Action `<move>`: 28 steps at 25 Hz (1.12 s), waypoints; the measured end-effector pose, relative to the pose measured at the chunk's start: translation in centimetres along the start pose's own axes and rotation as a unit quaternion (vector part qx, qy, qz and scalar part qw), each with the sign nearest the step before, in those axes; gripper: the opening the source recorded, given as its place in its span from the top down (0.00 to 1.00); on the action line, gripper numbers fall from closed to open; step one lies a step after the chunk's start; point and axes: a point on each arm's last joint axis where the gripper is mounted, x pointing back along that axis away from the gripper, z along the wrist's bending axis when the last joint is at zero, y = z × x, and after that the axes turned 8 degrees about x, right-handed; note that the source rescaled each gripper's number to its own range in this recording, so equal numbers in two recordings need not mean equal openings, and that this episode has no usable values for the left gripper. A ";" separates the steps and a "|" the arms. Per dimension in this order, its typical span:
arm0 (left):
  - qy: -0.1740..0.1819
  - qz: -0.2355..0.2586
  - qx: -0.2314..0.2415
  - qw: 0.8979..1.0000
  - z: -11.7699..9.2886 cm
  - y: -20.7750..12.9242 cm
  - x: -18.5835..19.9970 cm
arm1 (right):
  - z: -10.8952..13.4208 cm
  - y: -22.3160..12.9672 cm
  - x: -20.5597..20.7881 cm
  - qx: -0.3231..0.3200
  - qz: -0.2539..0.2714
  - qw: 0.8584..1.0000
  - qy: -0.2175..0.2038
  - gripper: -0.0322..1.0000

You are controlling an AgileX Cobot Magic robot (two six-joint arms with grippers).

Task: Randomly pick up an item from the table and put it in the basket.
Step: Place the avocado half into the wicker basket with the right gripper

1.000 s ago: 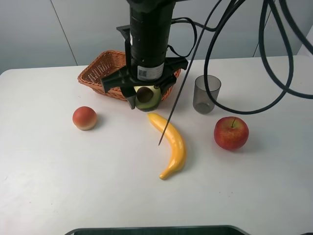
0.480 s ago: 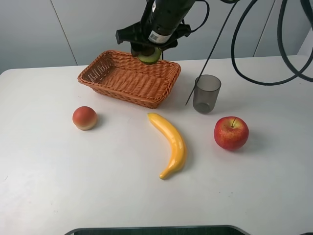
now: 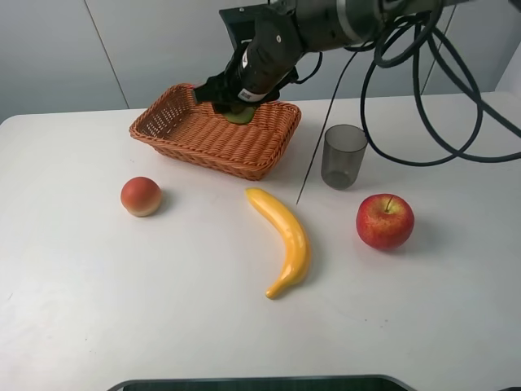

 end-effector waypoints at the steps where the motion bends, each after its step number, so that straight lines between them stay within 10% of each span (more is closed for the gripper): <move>1: 0.000 0.000 0.000 1.000 0.0 0.0 0.0 | 0.0 -0.3 -0.5 0.003 0.003 1.000 -0.001 0.92; 14: 0.000 0.000 -0.001 1.000 0.0 0.0 0.0 | 0.0 -1.7 -2.3 0.005 0.025 1.000 -0.002 0.92; 15: 0.000 0.000 -0.001 1.000 0.0 0.0 0.0 | 0.0 -1.7 -2.3 0.005 0.025 1.000 -0.002 0.87; 19: 0.000 0.000 0.000 1.000 0.0 0.0 0.0 | 0.0 -1.7 -2.3 0.005 0.026 1.000 -0.002 0.11; 28: 0.000 0.000 0.000 1.000 0.0 0.0 0.0 | -0.2 -1.2 -0.5 0.004 0.049 0.999 -0.010 0.01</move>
